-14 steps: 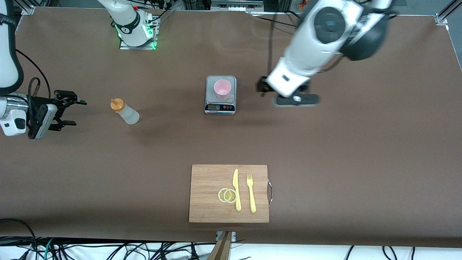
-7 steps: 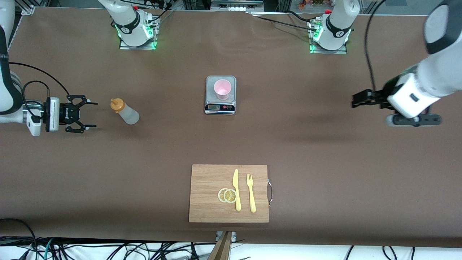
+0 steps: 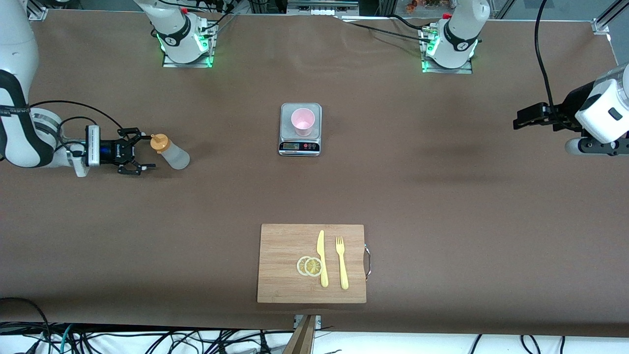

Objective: Add sauce to pink cup with both arms
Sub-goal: 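Grasp the sauce bottle with the right gripper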

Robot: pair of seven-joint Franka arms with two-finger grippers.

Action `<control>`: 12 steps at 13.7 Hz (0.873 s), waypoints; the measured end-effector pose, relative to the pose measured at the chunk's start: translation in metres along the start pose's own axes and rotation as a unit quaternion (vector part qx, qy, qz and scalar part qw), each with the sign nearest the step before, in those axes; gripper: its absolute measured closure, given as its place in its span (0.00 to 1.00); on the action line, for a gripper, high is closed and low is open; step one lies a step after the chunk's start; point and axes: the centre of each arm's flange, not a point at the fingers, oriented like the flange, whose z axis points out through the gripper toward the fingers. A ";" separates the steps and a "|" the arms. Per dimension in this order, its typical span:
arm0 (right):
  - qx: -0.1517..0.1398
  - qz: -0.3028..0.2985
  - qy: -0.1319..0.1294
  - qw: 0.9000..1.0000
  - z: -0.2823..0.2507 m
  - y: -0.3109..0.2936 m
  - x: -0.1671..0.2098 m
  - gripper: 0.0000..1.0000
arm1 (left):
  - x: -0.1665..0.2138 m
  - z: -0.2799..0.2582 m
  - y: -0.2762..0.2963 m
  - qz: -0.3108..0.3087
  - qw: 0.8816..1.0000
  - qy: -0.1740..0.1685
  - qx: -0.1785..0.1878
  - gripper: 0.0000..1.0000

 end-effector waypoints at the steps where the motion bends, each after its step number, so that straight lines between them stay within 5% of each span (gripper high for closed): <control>1: 0.005 -0.011 0.009 1.000 0.005 -0.002 -0.007 0.00 | -0.004 0.003 0.001 0.001 1.000 -0.004 0.000 0.00; 7: 0.026 -0.018 0.046 0.998 0.038 -0.001 -0.023 0.00 | -0.023 0.014 0.020 0.019 0.999 -0.015 0.038 0.00; 12: 0.049 -0.021 0.048 0.997 0.064 0.009 -0.018 0.00 | -0.026 0.016 0.028 0.027 0.999 -0.016 0.042 0.00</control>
